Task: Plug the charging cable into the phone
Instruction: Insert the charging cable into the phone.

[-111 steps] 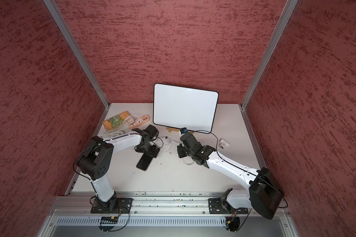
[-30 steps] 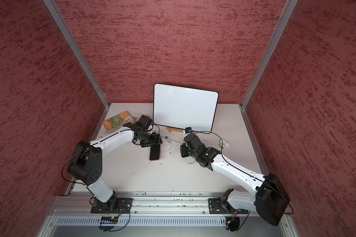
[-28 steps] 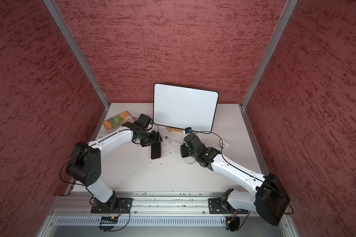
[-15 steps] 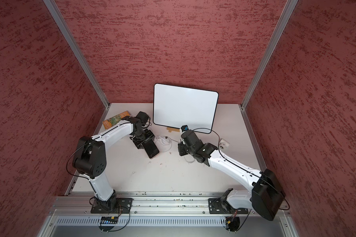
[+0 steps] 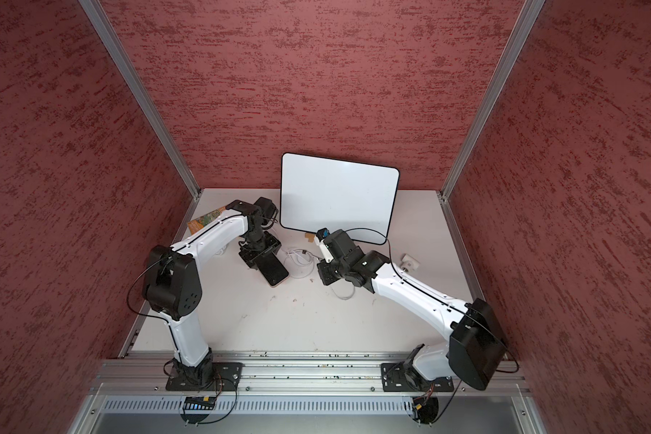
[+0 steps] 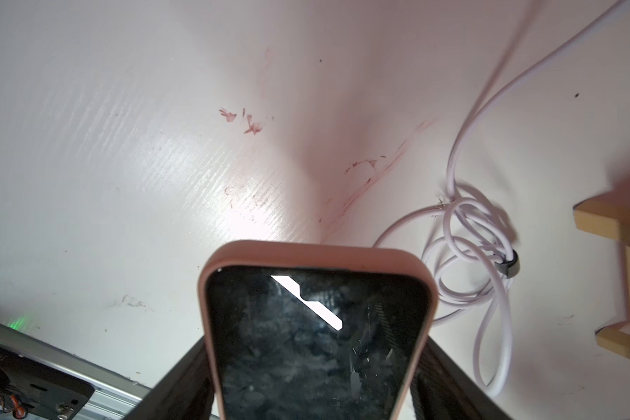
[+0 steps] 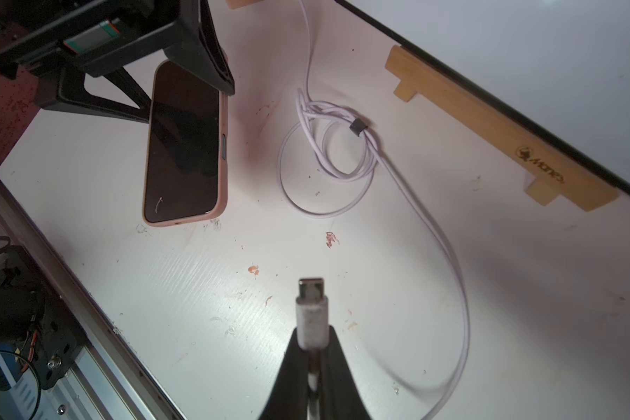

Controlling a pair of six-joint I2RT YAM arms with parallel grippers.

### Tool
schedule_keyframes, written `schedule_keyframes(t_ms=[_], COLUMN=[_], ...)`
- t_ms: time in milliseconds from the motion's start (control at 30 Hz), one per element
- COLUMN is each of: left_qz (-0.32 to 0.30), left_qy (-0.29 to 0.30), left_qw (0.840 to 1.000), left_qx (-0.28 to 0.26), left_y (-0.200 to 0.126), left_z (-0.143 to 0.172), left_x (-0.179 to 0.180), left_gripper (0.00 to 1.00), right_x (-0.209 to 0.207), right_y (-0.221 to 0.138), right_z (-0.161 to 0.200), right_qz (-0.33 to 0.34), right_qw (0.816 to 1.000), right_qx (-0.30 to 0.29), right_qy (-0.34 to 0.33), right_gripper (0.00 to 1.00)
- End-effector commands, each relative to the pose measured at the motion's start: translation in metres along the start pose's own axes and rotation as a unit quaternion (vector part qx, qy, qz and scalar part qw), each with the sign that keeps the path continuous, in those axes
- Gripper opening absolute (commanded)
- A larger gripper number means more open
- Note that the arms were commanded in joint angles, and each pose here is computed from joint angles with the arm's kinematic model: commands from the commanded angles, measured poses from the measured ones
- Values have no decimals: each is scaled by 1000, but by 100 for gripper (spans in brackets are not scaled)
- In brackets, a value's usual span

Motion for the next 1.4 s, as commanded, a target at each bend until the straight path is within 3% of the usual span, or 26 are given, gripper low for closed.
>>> schedule_keyframes(t_ms=[0,200,533,933,1367], left_qz=[7,23,13,-2,-5], left_qy=[-50,-70,-63,-49,-36], left_qw=[999,997,998,998,999], left_qx=[2,8,-14,-30,-33], left_y=[-11,-16,-28,-31,-32], left_z=[0,3,3,12,21], left_x=[4,2,16,24,27], left_gripper=[0,0,0,0,0], right_x=[10,25,60,93,98], right_y=[-6,-12,13,33,47], right_z=[-5,-12,-7,-6,-7], right_qz=[-36,-80,-106,-83,-82], right_qw=[999,994,978,958,953], right_qx=[16,35,110,138,134], right_qy=[-32,-65,-145,-239,-261], right_gripper=[0,0,0,0,0])
Point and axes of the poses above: each gripper's point midway between its finger pads, its own y axis out along the fingers, its own x axis along the line the jaws close on, z = x × y, the point moved 7 cm from there along -y, back along the fingers, and after that the axes turned 15 degrees about -y, right-handed, at the moved point
